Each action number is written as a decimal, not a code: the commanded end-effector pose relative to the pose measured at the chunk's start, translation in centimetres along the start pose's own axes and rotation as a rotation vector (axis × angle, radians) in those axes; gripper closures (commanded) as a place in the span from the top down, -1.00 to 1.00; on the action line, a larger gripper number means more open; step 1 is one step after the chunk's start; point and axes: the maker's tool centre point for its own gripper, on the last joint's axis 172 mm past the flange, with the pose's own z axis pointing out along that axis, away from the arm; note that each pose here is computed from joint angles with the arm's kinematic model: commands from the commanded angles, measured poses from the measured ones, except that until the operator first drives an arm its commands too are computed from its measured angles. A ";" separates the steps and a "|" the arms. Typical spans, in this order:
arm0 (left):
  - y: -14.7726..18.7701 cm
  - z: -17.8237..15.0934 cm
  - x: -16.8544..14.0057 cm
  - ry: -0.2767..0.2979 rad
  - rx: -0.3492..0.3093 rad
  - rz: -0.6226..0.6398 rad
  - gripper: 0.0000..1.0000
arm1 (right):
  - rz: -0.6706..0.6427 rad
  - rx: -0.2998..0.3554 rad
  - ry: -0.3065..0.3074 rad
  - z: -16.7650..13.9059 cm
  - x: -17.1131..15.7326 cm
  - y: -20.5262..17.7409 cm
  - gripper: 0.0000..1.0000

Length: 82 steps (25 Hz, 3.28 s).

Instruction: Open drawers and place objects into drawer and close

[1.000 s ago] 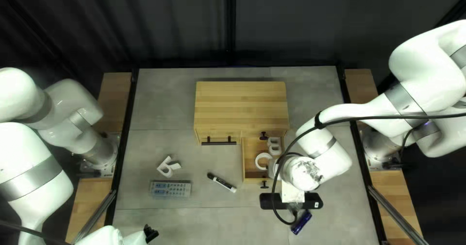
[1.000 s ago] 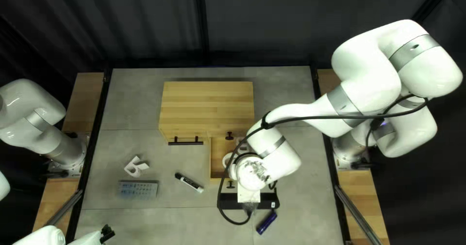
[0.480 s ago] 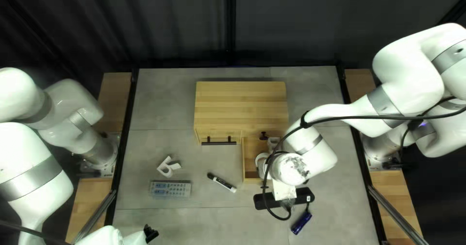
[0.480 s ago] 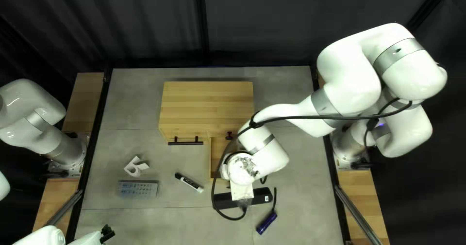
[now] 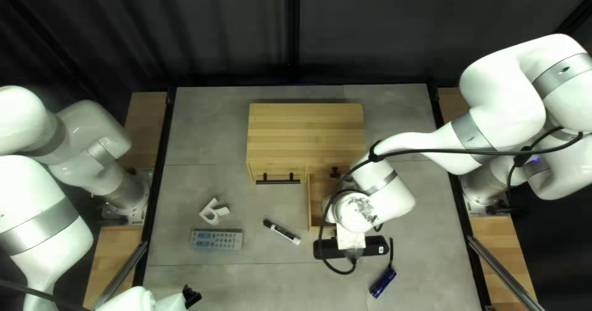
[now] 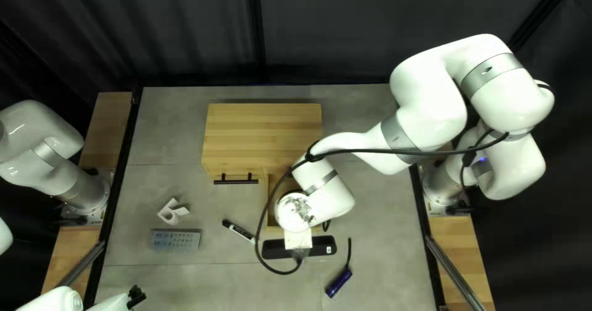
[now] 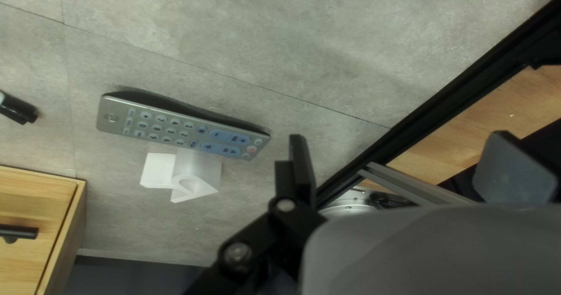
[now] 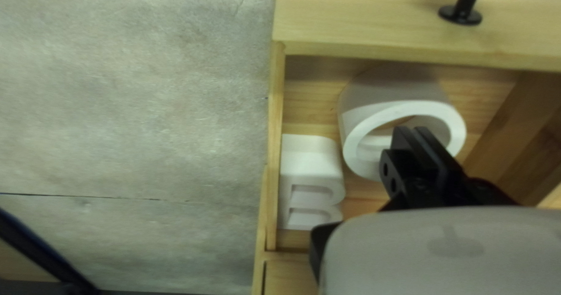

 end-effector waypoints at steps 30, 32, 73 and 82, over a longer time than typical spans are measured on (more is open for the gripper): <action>0.0 0.0 0.0 0.000 0.000 0.000 1.00 | 0.568 0.091 0.126 0.6 0.3 1.0 -1.00; 0.0 0.0 0.0 0.000 0.000 0.000 1.00 | 0.579 0.088 0.129 0.7 0.3 1.1 -1.00; 0.0 0.0 0.0 0.000 0.000 0.000 1.00 | 0.608 0.037 0.146 2.9 -0.8 1.7 -1.00; 0.0 0.0 0.0 0.000 0.000 0.000 1.00 | 0.618 0.028 0.119 3.2 -2.4 2.4 -1.00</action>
